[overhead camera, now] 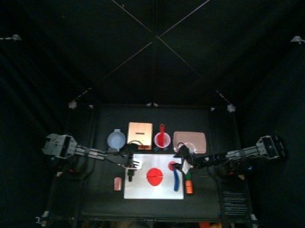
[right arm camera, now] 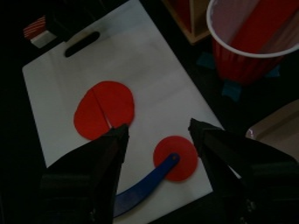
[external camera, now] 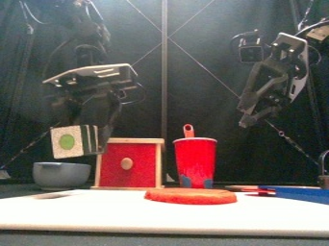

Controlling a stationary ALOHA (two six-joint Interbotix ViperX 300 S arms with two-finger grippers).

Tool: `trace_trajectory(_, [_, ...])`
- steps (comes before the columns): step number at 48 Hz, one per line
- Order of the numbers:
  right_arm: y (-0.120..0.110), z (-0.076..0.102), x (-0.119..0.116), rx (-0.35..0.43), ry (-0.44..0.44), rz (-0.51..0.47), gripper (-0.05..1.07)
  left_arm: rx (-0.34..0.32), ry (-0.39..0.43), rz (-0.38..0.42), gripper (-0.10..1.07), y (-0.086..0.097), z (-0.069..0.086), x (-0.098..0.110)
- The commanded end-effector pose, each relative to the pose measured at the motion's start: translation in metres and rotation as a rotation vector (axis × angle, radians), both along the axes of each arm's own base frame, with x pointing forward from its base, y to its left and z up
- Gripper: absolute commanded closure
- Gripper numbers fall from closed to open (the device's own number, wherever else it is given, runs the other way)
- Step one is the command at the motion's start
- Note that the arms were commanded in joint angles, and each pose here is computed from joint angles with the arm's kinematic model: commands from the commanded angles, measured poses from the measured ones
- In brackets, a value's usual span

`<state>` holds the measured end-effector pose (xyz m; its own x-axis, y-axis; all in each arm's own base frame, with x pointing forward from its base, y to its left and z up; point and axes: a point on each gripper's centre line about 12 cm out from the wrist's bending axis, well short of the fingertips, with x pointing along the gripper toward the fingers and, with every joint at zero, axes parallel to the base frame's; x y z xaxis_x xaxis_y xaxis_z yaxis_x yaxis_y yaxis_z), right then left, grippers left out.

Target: Place sushi roll on cutting board

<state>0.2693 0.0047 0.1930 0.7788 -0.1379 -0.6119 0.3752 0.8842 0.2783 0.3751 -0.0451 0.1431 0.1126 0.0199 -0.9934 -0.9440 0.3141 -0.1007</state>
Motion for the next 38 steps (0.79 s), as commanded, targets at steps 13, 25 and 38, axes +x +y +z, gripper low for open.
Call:
trace_trajectory(13, [-0.002,0.001,-0.004,-0.003,-0.007,0.000,0.12,-0.049,-0.030,-0.012,0.20,-0.019,-0.009,0.039])
trace_trajectory(25, [-0.001,-0.004,-0.008,0.001,0.007,0.002,0.12,-0.065,-0.034,0.001,0.06,-0.018,-0.011,0.039])
trace_trajectory(38, [-0.001,0.001,-0.012,0.002,-0.017,0.005,0.12,-0.040,-0.089,-0.047,0.01,-0.010,0.028,0.033])
